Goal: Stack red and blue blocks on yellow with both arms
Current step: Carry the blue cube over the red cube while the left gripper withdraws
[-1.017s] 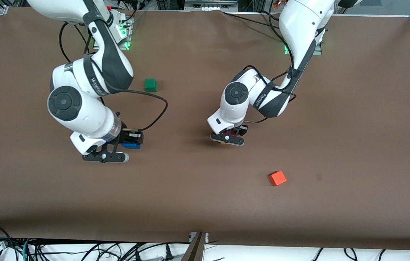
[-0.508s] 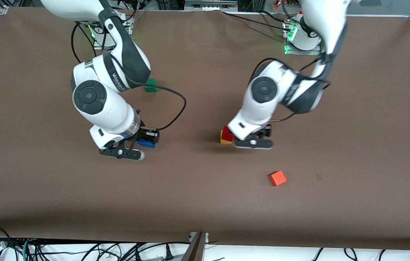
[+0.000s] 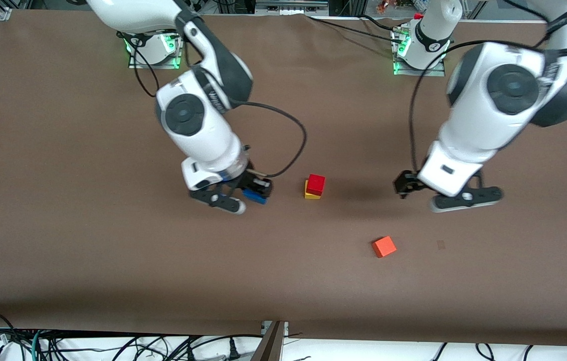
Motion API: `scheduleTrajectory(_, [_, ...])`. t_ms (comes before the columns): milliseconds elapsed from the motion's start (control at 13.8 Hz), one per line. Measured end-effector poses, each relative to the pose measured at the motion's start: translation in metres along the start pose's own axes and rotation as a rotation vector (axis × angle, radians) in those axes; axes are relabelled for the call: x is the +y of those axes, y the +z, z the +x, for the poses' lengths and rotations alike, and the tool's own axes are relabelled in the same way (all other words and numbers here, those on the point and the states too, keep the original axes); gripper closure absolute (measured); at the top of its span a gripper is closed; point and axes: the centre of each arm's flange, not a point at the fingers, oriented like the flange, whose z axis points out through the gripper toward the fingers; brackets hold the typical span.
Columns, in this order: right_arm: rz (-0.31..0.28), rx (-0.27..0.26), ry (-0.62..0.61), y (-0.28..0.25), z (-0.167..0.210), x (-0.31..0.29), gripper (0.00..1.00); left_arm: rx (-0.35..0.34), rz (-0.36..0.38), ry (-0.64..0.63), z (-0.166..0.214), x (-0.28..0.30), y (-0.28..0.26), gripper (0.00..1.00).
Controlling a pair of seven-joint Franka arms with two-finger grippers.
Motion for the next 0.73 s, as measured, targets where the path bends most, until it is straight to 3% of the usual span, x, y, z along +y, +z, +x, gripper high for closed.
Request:
scheduleTrajectory(291, [0.081, 0.025, 0.125, 0.054, -0.066, -0.046, 0.44, -0.028, 0.020, 0.051, 0.025, -0.103, -0.036, 0.00])
scheduleTrajectory(508, [0.058, 0.059, 0.121, 0.090, -0.103, -0.057, 0.44, -0.057, 0.015, 0.096, 0.032, -0.143, -0.036, 0.00])
scheduleTrajectory(726, [0.043, 0.071, 0.105, 0.100, -0.113, -0.059, 0.44, -0.078, -0.004, 0.094, 0.031, -0.144, -0.033, 0.00])
